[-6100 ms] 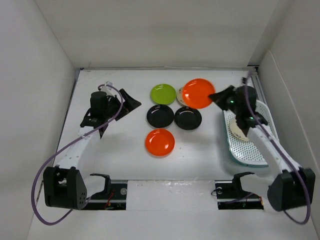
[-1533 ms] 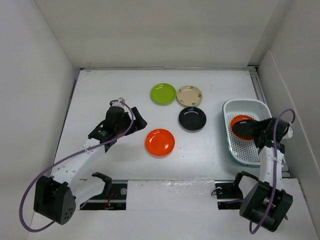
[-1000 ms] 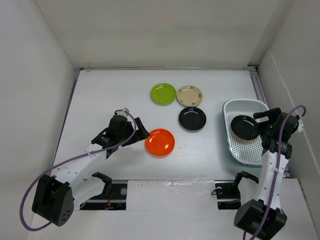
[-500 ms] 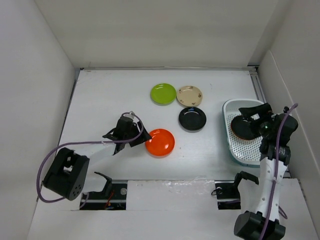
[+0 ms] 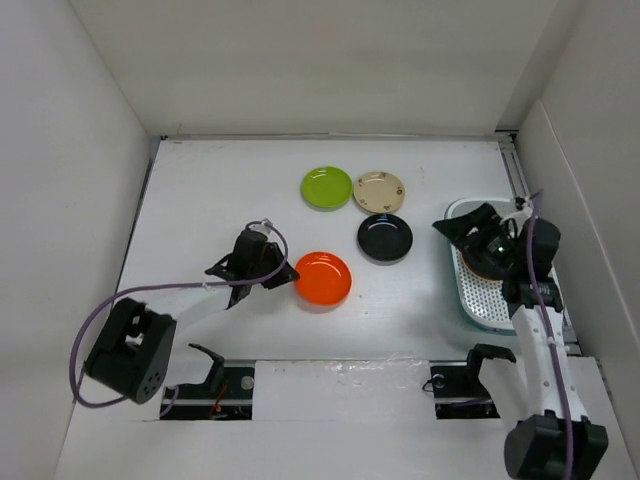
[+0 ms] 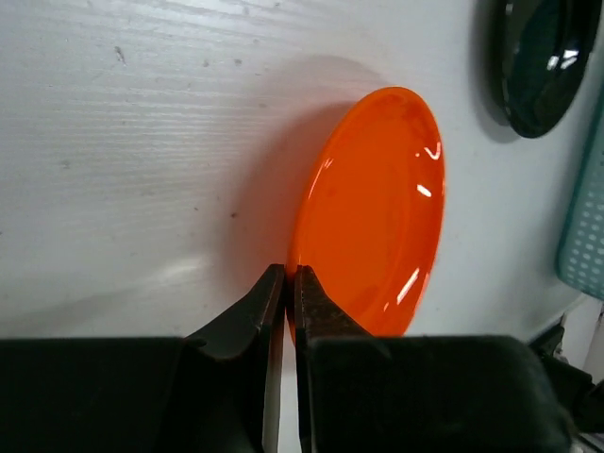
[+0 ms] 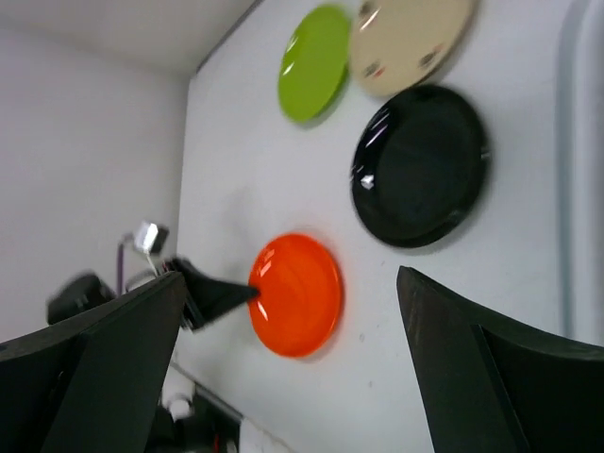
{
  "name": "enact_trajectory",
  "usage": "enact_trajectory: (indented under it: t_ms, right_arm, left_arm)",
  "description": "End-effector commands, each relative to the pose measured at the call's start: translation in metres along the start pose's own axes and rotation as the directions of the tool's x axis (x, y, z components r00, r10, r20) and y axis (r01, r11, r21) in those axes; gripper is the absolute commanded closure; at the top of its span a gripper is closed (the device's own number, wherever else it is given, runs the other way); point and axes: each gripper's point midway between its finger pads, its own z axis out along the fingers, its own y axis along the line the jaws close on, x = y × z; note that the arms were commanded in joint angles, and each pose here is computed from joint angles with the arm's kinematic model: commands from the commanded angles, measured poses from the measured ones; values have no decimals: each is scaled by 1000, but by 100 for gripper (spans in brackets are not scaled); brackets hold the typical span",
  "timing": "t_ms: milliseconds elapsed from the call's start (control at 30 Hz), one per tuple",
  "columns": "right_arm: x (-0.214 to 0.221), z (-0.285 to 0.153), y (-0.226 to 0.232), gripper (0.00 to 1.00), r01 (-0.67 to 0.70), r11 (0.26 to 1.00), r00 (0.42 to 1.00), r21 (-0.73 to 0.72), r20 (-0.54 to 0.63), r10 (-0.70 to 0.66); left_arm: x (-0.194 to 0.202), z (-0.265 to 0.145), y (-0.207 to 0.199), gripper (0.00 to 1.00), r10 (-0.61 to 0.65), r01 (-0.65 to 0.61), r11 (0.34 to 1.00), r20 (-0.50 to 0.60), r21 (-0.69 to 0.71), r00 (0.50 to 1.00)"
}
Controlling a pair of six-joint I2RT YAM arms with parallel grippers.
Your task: Place the plates into the plastic bin on the countertop
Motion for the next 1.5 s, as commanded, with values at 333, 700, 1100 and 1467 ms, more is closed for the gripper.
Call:
enact_trajectory:
  t_ms: [333, 700, 1100, 1467]
  right_arm:
    - [116, 65, 86, 0, 234, 913, 931, -335, -194, -310]
    - [141, 76, 121, 100, 173, 883, 929, -435, -225, -293]
    - [-51, 0, -93, 100, -313, 841, 877, 442, 474, 77]
    - [-71, -49, -187, 100, -487, 668, 796, 563, 600, 74]
  left_arm:
    - [-49, -82, -126, 100, 188, -204, 910, 79, 360, 979]
    - [-44, -87, -139, 1, 210, -220, 874, 70, 433, 975]
    - [-86, -65, -85, 0, 129, -148, 986, 209, 79, 969]
    - [-52, -1, -124, 0, 198, -207, 974, 94, 94, 976]
